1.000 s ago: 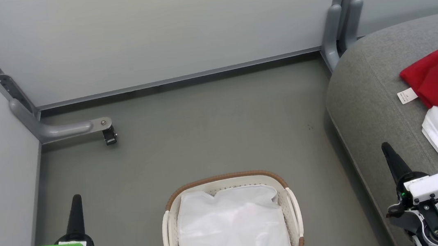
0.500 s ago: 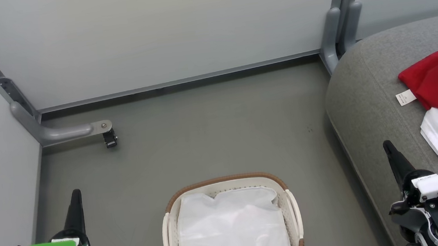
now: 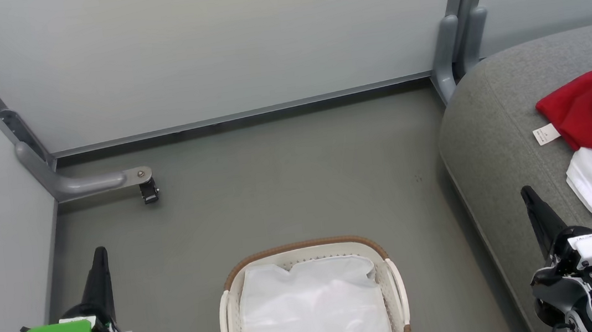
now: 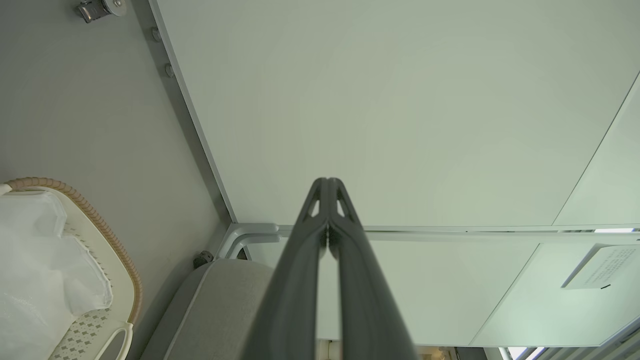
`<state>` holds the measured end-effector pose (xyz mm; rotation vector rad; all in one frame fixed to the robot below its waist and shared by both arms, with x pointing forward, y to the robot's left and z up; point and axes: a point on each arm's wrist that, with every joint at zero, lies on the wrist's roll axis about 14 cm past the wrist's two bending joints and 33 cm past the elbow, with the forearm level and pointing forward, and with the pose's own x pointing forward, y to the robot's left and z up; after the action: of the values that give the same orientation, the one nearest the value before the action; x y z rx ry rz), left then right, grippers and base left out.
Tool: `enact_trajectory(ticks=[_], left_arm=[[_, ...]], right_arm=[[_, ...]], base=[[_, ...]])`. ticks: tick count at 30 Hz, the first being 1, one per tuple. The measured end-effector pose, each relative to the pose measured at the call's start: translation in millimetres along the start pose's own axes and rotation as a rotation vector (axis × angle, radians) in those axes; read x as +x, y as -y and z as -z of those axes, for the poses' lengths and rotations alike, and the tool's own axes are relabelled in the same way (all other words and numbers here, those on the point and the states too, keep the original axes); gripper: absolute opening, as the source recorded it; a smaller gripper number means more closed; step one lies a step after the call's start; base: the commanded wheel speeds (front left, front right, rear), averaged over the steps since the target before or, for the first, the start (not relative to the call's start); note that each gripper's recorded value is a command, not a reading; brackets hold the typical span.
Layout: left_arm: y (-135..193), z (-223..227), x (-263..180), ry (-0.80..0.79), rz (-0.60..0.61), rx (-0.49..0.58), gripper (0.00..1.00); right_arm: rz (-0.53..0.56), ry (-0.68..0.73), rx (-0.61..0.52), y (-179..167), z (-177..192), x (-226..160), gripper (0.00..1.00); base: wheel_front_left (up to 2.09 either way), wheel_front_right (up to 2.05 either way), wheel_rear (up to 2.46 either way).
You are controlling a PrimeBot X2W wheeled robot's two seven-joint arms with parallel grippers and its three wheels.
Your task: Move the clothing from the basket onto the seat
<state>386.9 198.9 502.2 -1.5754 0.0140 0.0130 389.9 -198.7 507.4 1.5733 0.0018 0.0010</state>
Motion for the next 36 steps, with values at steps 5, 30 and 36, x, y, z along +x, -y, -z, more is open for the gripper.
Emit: enact_trajectory(ticks=[5, 30, 36], left_arm=[[1.4, 0.1, 0.7, 0.0, 0.004, -0.002, 0.0], [1.5, 0.0, 0.7, 0.0, 0.005, -0.002, 0.0], [1.5, 0.0, 0.7, 0.0, 0.005, -0.002, 0.0]], right_arm=[[-0.001, 0.001, 0.003, -0.4, -0.3, 0.0, 0.0], [-0.001, 0.001, 0.003, -0.4, -0.3, 0.0, 0.0], [-0.002, 0.001, 0.003, -0.5, -0.3, 0.0, 0.0]], base=[[0.0, 0.0, 0.0], [0.0, 0.0, 0.0], [0.0, 0.0, 0.0]])
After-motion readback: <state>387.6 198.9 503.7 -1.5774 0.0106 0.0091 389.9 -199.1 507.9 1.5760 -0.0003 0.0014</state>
